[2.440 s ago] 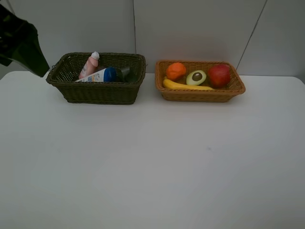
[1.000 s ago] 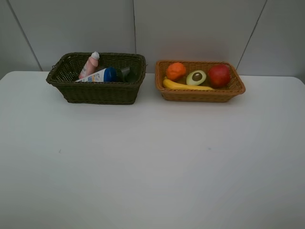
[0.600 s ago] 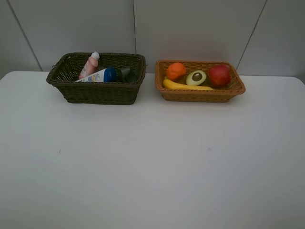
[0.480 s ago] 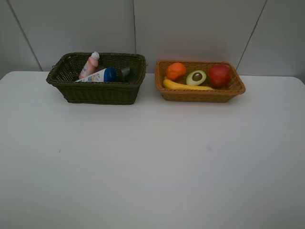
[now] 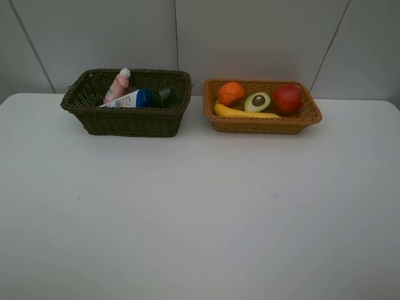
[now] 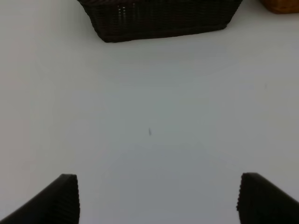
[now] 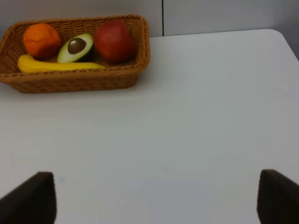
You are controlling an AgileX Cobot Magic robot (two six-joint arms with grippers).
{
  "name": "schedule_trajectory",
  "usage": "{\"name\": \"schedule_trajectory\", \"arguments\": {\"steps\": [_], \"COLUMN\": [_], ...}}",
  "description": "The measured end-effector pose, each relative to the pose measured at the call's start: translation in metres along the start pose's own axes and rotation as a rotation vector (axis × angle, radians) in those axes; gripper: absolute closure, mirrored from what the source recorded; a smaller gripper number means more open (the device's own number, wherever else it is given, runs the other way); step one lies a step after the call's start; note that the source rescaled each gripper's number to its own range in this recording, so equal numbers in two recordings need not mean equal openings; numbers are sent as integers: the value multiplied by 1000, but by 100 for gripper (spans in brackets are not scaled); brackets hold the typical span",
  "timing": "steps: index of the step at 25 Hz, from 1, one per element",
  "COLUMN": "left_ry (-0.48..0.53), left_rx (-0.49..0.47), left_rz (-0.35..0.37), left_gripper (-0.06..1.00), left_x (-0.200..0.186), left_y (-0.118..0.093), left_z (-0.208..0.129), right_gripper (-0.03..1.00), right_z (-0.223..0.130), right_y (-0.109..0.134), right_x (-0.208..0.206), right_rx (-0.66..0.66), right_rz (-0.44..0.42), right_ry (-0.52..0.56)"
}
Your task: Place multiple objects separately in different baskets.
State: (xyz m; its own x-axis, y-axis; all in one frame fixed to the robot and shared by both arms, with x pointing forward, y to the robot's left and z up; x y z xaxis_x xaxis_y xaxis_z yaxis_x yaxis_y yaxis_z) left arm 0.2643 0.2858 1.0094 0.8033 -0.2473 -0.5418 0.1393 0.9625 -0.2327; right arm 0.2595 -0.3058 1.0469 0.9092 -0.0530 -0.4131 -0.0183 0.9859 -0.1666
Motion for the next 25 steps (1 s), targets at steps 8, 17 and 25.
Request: {"name": "schedule_trajectory", "arguments": {"steps": [8, 17, 25], "left_ry": [0, 0, 0], "left_rx": [0, 0, 0], "left_rz": [0, 0, 0], "left_gripper": [4, 4, 4], "left_x": [0, 0, 0], "left_y": [0, 0, 0], "left_z": [0, 0, 0], "right_gripper": [12, 12, 12], "right_z": [0, 0, 0], "right_y": [0, 0, 0], "right_x": [0, 0, 0], "right_rx": [0, 0, 0], "right_rz": [0, 0, 0], "right_ry": [0, 0, 0]}}
Point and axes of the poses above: a point on each arm's last joint axis where the gripper is mounted, x pointing out along that axis toward the gripper, y along the wrist's bending axis when the last joint is at zero, z = x × y, the point moved 3 cm from there along x, pointing out along that axis toward the gripper, and after that the axes turned 9 degrees about -x, right-handed, at the moved point
